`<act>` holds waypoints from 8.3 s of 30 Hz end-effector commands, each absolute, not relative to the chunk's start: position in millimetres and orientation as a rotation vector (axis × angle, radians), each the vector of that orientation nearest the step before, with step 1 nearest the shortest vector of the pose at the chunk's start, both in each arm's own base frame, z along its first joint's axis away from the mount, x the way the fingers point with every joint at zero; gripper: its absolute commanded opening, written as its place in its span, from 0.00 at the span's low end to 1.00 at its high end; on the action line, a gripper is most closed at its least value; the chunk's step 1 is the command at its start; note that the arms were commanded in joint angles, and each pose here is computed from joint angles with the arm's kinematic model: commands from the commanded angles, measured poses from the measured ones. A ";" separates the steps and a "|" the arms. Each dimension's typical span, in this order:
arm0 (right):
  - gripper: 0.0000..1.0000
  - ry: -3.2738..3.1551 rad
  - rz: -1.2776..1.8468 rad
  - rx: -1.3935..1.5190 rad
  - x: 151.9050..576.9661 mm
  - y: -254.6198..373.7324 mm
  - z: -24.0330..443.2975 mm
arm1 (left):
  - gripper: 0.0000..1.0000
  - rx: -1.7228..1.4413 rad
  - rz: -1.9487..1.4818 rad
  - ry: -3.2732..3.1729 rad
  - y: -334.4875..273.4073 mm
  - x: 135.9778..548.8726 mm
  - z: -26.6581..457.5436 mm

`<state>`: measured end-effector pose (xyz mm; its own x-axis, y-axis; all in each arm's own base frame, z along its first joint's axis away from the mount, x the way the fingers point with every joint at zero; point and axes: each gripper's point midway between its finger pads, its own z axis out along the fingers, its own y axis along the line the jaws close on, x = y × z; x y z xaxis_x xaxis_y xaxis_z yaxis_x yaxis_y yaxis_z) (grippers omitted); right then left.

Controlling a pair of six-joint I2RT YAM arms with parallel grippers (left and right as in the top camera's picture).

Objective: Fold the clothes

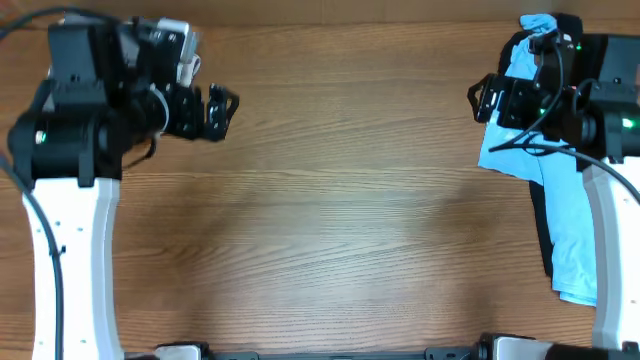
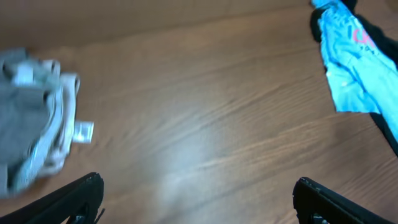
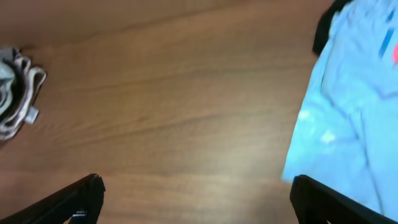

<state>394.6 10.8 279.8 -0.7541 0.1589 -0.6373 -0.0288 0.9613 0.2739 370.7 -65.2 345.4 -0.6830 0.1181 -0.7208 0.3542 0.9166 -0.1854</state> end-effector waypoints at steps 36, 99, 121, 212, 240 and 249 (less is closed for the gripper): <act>0.79 2.230 -0.086 0.810 549.3 -200.8 57.9 | 1.00 0.439 -0.489 2.588 -83.8 434.2 220.9; 0.04 2.403 0.737 -0.259 402.2 236.6 256.9 | 0.80 0.075 -0.073 2.444 -10.2 431.9 353.3; 0.04 2.189 1.043 -0.731 291.0 445.4 260.6 | 0.89 -0.167 -0.047 2.429 66.2 422.2 359.6; 1.00 2.707 0.164 0.676 236.1 32.2 216.6 | 0.40 -0.054 -0.078 3.046 -92.5 274.8 18.1; 1.00 2.688 0.175 0.671 240.9 33.0 218.5 | 0.04 -0.020 0.141 2.998 -75.2 305.7 86.9; 1.00 2.741 0.186 0.677 229.6 35.8 214.4 | 0.05 0.024 0.241 2.867 -66.3 335.2 178.0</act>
